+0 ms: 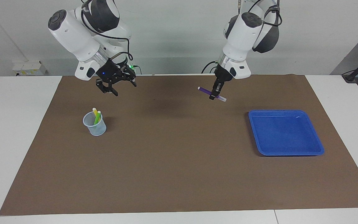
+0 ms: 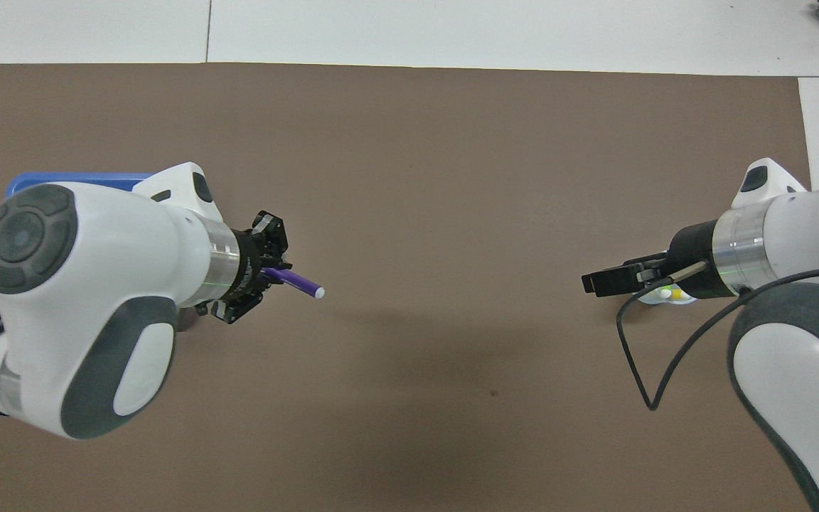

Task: Right arm passes pens to left for tray arrangement
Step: 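Lower the pen into the blue tray with the left gripper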

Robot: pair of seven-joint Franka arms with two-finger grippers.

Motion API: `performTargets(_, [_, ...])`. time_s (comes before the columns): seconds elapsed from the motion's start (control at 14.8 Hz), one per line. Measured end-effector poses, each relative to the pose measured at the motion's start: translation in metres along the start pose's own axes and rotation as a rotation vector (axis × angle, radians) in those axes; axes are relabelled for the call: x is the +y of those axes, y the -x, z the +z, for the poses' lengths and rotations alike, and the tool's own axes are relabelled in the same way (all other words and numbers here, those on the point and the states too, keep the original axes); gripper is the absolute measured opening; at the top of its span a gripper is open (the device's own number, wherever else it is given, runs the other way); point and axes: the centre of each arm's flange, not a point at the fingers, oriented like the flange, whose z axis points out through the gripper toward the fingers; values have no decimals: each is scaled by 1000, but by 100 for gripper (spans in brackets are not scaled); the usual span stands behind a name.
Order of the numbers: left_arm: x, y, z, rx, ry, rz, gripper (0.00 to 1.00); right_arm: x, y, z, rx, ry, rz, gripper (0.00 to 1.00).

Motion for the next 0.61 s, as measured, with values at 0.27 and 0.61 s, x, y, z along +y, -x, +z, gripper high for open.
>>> performTargets(0.27, [-32, -80, -14, -18, -63, 206, 18, 25, -1, -5, 6, 158, -78, 100])
performTargets(0.61, [-83, -184, -17, -46, -82, 494, 18, 74, 8, -3, 5, 215, -116, 100])
